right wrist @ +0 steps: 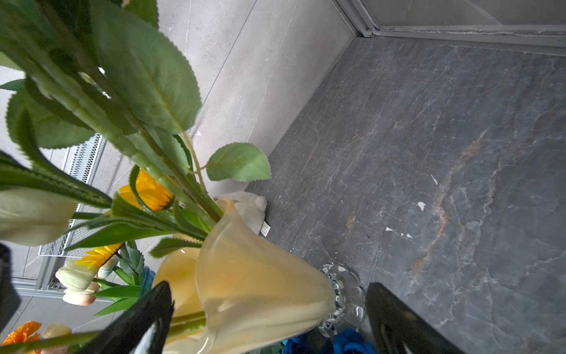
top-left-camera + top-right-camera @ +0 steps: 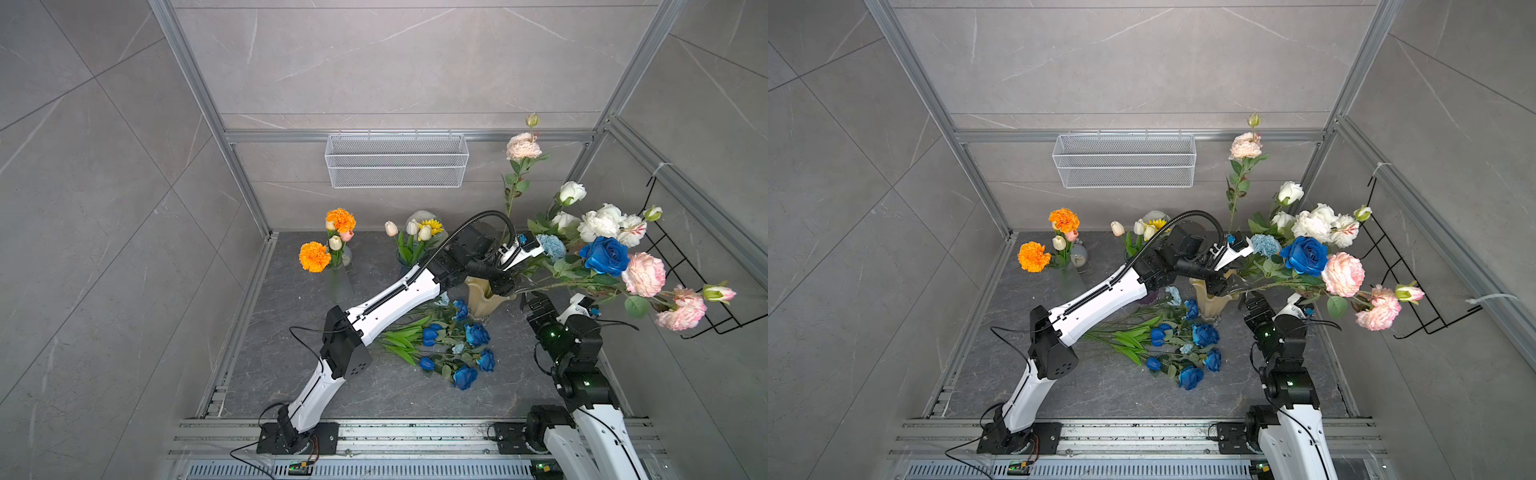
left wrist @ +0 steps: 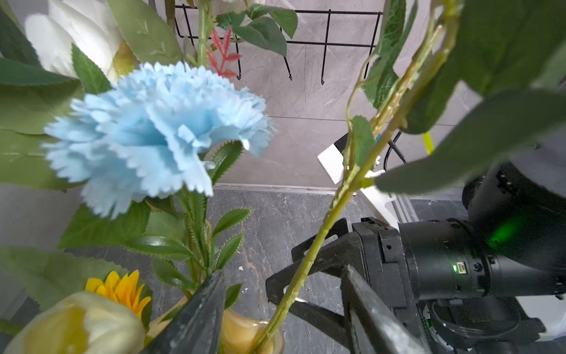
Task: Pick out blue flowers from the vase
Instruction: Pick up the flower from the vase.
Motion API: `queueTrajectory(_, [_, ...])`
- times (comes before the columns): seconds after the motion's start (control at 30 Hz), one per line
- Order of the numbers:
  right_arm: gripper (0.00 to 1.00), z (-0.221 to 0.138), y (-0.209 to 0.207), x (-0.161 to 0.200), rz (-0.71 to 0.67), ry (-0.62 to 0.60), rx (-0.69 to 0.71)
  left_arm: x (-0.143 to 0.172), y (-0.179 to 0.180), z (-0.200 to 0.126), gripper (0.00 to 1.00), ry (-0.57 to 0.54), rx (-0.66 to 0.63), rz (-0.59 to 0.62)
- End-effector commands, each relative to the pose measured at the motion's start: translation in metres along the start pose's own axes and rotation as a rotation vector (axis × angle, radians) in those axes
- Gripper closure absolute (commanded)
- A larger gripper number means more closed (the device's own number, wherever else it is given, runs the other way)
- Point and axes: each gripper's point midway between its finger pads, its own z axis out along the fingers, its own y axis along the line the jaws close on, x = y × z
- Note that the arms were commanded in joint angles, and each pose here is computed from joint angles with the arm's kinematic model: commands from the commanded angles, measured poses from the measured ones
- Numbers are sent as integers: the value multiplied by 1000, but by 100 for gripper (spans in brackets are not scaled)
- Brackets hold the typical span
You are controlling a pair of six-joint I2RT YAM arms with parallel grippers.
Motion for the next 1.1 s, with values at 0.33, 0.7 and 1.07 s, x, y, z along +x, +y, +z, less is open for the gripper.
queueTrajectory(0.33, [1,8,28,-10,-28,-4,-91,-34,-7,0,48,-117,49,1])
queueTrajectory(0.7, [1,8,31,-12,-33,-5,-97,-41,-7,1,64,-146,52,9])
queueTrajectory(1.07, [1,4,35,-16,-38,-15,-99,-45,-19,5,77,-185,141,-3])
